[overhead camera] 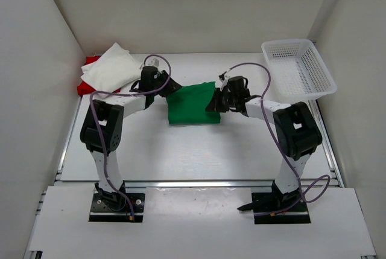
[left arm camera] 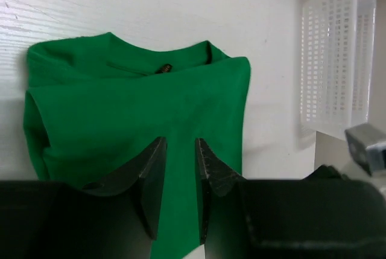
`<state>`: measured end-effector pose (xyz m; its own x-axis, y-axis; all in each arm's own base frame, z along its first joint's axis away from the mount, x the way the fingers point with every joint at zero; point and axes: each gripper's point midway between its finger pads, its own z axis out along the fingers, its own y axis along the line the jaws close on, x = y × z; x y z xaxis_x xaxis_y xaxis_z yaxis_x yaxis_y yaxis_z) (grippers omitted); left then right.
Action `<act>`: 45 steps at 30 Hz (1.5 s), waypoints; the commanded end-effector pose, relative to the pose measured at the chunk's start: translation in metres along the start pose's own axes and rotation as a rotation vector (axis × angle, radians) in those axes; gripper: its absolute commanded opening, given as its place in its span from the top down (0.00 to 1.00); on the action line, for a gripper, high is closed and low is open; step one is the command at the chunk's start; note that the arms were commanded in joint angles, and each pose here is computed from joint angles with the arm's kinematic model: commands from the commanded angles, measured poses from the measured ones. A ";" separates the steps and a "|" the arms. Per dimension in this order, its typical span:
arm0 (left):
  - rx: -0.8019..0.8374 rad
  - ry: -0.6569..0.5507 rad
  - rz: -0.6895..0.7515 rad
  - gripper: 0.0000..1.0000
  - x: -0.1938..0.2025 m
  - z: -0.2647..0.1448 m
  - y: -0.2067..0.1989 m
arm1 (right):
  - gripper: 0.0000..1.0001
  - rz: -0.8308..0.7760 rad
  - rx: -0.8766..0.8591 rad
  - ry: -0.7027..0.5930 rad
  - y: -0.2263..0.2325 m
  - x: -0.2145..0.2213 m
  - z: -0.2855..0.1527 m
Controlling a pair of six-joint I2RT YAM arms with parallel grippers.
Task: Fold and stack the t-shirts
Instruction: Fold the long partially folded tshirt into a neat square
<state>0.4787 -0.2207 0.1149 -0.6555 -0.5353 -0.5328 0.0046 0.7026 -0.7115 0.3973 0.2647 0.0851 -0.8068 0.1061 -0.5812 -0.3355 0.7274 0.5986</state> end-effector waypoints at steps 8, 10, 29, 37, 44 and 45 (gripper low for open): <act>-0.010 -0.002 -0.092 0.64 -0.026 0.047 0.046 | 1.00 0.061 0.030 0.010 -0.038 0.039 -0.004; -0.012 0.009 -0.106 0.65 -0.027 0.051 0.053 | 1.00 0.061 0.044 0.018 -0.041 0.044 -0.006; 0.148 0.042 -0.047 0.70 0.059 -0.054 -0.009 | 1.00 -0.002 -0.026 -0.061 -0.008 -0.019 -0.012; 0.048 0.145 -0.110 0.73 0.106 -0.059 0.053 | 1.00 0.066 -0.040 -0.073 -0.047 -0.079 0.032; 0.056 0.185 -0.150 0.72 0.132 -0.070 0.071 | 1.00 0.137 0.008 0.028 -0.082 -0.060 0.068; 0.070 0.202 -0.159 0.71 0.136 -0.073 0.070 | 1.00 0.134 0.007 0.032 -0.081 -0.058 0.071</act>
<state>0.3440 -0.2058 0.0231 -0.7740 -0.5397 -0.3313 -0.0936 0.6148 -0.7831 0.5091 0.2383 0.0306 -0.8438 0.2026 -0.4969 -0.2147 0.7212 0.6586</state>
